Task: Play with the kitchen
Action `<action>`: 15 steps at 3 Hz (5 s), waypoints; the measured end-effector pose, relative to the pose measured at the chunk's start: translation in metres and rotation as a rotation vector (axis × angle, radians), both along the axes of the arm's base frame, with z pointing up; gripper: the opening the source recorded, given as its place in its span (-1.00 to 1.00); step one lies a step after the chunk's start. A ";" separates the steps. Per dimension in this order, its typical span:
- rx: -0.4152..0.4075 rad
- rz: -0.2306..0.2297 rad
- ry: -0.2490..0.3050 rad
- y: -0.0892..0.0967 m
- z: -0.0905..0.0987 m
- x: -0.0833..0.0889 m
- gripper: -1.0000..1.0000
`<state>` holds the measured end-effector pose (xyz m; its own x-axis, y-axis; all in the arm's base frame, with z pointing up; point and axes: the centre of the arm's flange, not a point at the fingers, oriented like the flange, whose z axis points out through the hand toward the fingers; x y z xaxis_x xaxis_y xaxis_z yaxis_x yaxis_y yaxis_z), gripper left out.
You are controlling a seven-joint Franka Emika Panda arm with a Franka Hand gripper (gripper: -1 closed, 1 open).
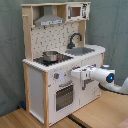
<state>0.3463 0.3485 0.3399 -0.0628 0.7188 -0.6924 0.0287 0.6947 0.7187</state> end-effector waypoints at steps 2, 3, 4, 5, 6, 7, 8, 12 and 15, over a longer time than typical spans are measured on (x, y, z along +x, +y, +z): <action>0.130 -0.001 0.009 0.004 -0.003 -0.001 -1.00; 0.249 -0.008 0.012 0.005 -0.003 -0.001 -1.00; 0.362 -0.015 0.015 0.005 -0.003 -0.001 -1.00; 0.466 -0.022 0.018 0.005 -0.003 -0.001 -1.00; 0.578 -0.028 0.020 0.006 -0.003 0.000 -1.00; 0.718 -0.037 0.023 0.006 -0.002 0.000 -1.00; 0.846 -0.044 0.025 0.006 -0.002 0.000 -1.00; 1.303 -0.069 0.034 0.007 -0.002 -0.001 -1.00; 1.223 -0.059 0.043 0.020 -0.006 -0.019 1.00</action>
